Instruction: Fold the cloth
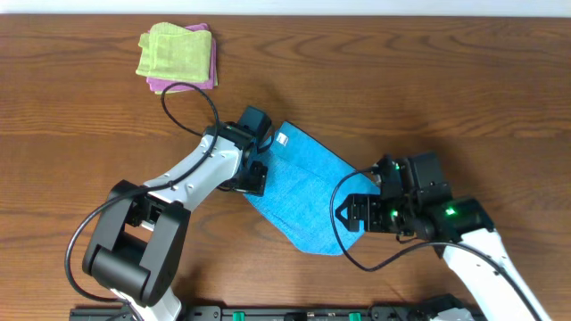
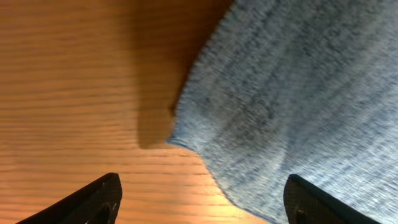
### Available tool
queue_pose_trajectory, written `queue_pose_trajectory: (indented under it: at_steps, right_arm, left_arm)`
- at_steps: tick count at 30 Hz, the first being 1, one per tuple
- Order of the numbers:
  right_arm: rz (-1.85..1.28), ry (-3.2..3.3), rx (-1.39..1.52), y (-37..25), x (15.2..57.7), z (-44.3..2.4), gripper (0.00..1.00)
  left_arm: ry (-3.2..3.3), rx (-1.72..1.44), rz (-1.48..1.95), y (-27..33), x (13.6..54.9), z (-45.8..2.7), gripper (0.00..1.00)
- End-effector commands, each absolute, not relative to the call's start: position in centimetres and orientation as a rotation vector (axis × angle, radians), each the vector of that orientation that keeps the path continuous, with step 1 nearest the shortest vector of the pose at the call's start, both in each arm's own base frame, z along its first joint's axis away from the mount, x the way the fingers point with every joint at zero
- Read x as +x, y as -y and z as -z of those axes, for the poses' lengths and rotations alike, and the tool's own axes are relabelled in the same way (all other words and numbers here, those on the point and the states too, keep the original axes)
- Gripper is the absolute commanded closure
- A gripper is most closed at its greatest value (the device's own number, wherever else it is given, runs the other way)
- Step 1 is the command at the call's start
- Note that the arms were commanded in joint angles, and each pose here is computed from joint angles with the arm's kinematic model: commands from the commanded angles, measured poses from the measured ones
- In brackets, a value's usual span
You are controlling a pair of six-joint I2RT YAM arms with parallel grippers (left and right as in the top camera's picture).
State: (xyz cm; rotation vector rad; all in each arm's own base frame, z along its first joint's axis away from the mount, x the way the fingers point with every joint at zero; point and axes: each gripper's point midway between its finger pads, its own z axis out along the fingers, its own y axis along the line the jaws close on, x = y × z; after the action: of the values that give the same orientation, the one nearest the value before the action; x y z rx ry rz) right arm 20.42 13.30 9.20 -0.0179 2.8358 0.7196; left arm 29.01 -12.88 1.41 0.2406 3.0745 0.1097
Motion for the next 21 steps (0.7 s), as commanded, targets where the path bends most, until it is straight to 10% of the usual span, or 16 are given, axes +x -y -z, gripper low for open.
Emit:
queue_pose_trajectory:
  at_steps: [1, 7, 21]
  right_arm:
    - [-0.735, -2.825, -0.036, -13.2, 19.9, -7.0, 0.19]
    - [-0.886, -2.827, 0.093, -14.4, 19.3, -3.4, 0.90]
    - [-0.676, -2.907, 0.127, -12.4, 19.7, 0.1, 0.91]
  left_arm:
    - [-3.044, 0.250, -0.090, 13.2, 30.1, -1.6, 0.15]
    - [-3.014, 0.221, 0.065, 15.2, 31.0, -1.8, 0.16]
    - [-2.990, 0.211, 0.101, 15.7, 31.5, -1.9, 0.10]
